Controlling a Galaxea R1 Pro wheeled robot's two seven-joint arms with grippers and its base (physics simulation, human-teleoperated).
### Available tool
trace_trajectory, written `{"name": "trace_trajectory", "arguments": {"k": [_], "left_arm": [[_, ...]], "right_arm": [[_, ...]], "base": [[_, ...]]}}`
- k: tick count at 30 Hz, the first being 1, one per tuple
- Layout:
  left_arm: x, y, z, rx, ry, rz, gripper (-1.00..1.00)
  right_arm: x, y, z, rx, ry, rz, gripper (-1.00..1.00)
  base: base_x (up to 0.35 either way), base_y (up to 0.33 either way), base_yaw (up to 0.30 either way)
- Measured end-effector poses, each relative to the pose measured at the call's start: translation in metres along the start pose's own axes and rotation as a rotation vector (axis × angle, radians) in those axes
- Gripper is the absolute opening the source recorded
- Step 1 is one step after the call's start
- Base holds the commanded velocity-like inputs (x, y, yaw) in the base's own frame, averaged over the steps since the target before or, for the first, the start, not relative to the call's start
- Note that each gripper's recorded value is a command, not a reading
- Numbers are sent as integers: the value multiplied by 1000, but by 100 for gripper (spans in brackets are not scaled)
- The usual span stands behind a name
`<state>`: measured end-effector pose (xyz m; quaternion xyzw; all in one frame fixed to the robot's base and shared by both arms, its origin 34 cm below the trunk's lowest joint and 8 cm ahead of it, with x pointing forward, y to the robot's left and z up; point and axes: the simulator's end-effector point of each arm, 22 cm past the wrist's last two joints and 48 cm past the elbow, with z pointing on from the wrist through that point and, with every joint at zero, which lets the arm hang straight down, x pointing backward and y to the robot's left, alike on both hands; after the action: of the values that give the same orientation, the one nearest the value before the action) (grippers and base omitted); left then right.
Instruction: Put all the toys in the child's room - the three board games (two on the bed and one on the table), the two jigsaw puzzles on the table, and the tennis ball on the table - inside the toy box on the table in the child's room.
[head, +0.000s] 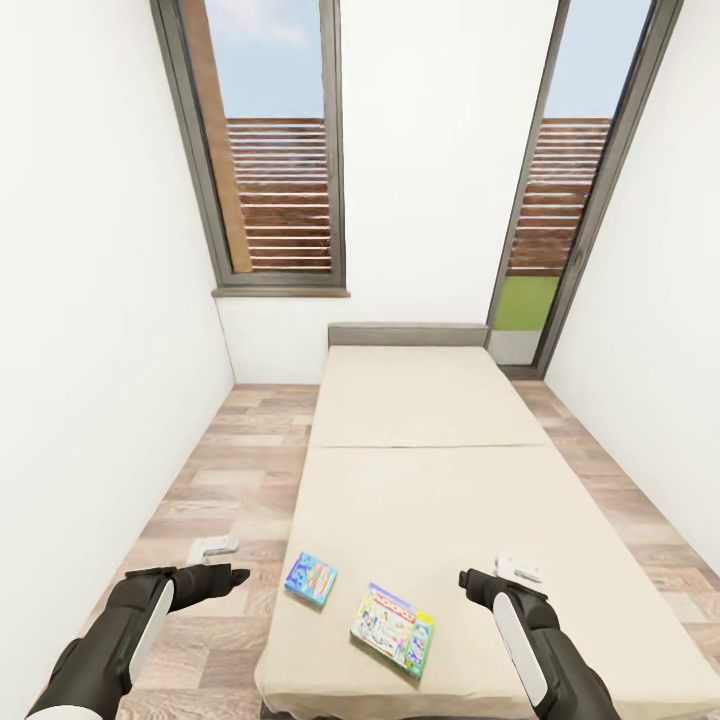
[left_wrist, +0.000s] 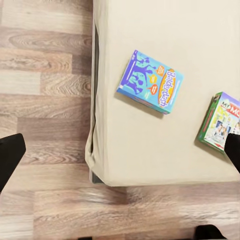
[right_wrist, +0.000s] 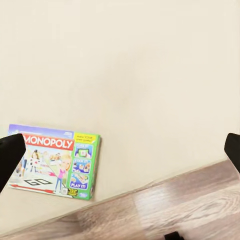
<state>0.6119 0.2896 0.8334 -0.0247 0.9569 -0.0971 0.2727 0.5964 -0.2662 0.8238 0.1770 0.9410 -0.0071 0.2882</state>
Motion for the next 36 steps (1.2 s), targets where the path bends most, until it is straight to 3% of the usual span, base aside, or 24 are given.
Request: {"name": "trace_trajectory", "arguments": {"k": [36], "left_arm": [[0,-2,0,1,0,6,100]], "right_arm": [[0,0,0,-1,0,-1,100]], "base": [[134,0,0]]}}
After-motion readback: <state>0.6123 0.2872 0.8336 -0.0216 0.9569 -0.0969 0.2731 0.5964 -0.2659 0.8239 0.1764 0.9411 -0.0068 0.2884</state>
